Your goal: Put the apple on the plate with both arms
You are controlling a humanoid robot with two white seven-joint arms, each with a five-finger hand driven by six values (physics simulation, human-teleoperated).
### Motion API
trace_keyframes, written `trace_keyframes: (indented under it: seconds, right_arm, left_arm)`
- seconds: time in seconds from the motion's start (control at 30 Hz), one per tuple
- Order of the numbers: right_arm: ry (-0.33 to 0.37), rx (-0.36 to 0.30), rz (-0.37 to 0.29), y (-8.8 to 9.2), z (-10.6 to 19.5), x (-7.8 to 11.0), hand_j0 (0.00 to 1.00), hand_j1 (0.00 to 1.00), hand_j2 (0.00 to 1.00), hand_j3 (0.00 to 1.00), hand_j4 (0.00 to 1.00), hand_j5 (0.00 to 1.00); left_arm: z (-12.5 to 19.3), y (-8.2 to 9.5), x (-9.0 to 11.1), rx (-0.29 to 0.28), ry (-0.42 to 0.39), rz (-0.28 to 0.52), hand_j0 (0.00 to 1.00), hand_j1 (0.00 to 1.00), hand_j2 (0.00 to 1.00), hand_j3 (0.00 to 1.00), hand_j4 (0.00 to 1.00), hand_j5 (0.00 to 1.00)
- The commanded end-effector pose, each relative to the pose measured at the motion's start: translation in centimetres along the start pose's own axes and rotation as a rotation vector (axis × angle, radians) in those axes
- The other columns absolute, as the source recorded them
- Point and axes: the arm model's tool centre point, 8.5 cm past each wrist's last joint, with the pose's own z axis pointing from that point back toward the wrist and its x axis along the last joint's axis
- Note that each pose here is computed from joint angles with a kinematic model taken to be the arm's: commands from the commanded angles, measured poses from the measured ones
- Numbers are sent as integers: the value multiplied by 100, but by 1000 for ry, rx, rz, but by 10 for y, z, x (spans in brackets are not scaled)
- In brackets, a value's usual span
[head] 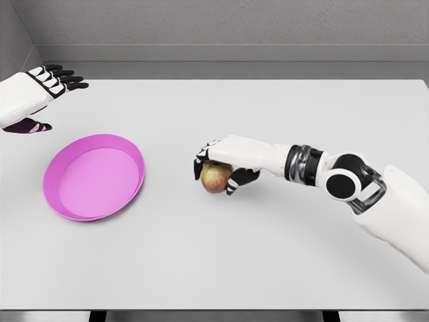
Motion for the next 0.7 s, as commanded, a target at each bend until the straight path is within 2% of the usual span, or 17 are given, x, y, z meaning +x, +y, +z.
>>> trace_keyframes:
  seconds: [0.0,0.1,0.4,0.43,0.47,0.67]
  right_arm:
    - [-19,-3,-10,1,-6,6,47,47,47,47,47,47]
    - [-34,-4,-3,-2,-13,12,47,47,47,47,47,47]
    - [-32,-1,0,-2,-13,12,48,48,48,48,48,48]
    - [-19,-7,-10,-2,-13,10,63,63,63,63,63,63]
    - [18,-10,-29,-3,-12,6,100,100,100,100,100,100]
    - [22,-9,-28,-2,-11,5,100,100,100,100,100,100]
  left_arm:
    - [1,1,0,4,1,4,100,100,100,100,100,100]
    - [1,1,0,4,1,4,100,100,100,100,100,100]
    - [0,1,0,5,-1,4,100,100,100,100,100,100]
    - [0,1,0,4,0,3,100,100,100,100,100,100]
    - [0,1,0,4,0,3,100,100,100,100,100,100]
    - [0,1,0,4,0,3,100,100,100,100,100,100]
